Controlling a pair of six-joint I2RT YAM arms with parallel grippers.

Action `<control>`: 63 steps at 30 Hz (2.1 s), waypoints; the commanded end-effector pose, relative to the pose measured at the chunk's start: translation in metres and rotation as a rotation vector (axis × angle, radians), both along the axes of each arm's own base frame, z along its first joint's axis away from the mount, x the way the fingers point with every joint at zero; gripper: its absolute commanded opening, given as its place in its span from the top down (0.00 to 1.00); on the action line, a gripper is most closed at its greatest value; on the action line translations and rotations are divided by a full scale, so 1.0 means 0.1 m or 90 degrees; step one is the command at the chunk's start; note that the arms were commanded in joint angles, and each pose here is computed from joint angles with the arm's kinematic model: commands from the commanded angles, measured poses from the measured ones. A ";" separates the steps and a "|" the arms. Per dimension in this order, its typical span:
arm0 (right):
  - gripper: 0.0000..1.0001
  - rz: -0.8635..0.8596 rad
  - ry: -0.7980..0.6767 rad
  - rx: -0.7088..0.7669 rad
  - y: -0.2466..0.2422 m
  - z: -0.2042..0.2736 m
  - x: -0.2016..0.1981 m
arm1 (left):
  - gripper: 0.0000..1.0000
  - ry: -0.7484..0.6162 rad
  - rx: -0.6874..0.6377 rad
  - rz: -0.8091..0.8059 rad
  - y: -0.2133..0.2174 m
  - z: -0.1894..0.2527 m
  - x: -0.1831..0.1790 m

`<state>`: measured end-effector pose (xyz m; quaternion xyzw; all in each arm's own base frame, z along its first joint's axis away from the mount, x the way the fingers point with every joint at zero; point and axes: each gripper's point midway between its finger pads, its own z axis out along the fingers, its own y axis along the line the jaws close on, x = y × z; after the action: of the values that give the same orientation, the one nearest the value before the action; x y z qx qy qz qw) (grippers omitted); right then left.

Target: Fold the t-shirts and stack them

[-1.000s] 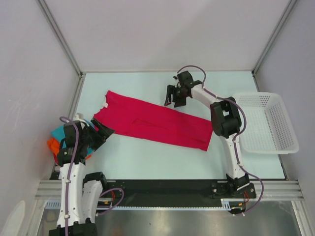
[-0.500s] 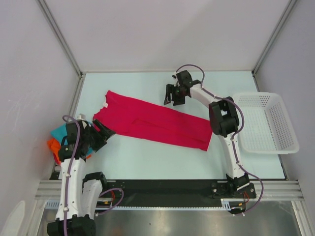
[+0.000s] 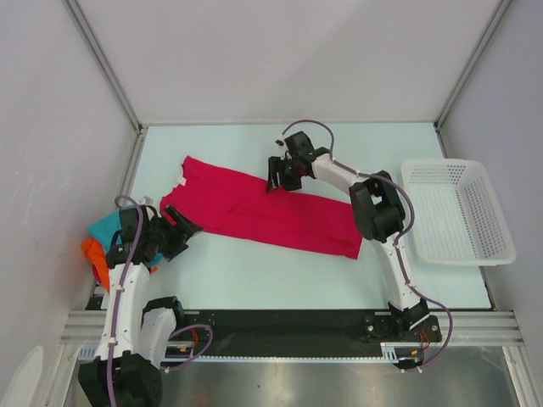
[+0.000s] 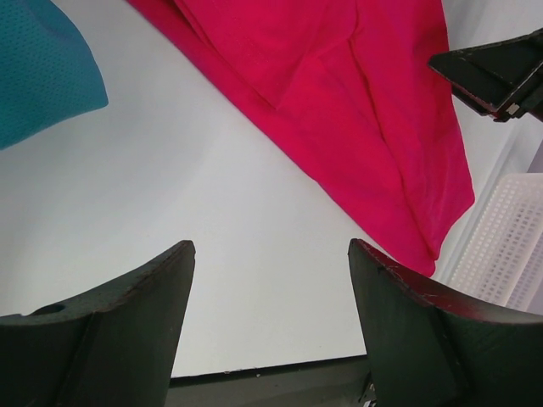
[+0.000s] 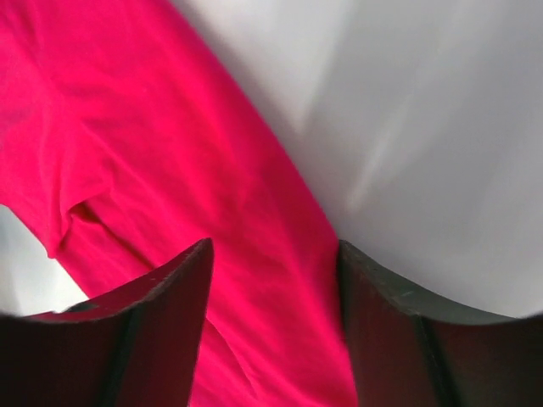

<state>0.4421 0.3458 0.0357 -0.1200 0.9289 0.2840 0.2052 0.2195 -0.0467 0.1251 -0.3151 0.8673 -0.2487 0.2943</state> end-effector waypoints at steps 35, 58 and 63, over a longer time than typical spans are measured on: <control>0.48 -0.431 -0.064 -0.273 -2.21 0.25 1.05 | 0.22 -0.067 -0.111 -0.072 -0.37 0.05 0.10; 0.41 -0.432 -0.253 -0.241 -2.06 1.85 -0.38 | 0.15 -0.246 -0.174 -0.419 -2.95 0.10 0.42; 0.41 -0.412 -0.232 -0.231 -2.01 1.82 -0.76 | 0.14 -0.372 -0.203 -0.446 -3.37 0.26 0.47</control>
<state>0.3888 0.1401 0.1958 0.0826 0.9100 -0.0207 0.4058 0.2405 -0.3443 0.0910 0.0055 0.8434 -0.4712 0.2580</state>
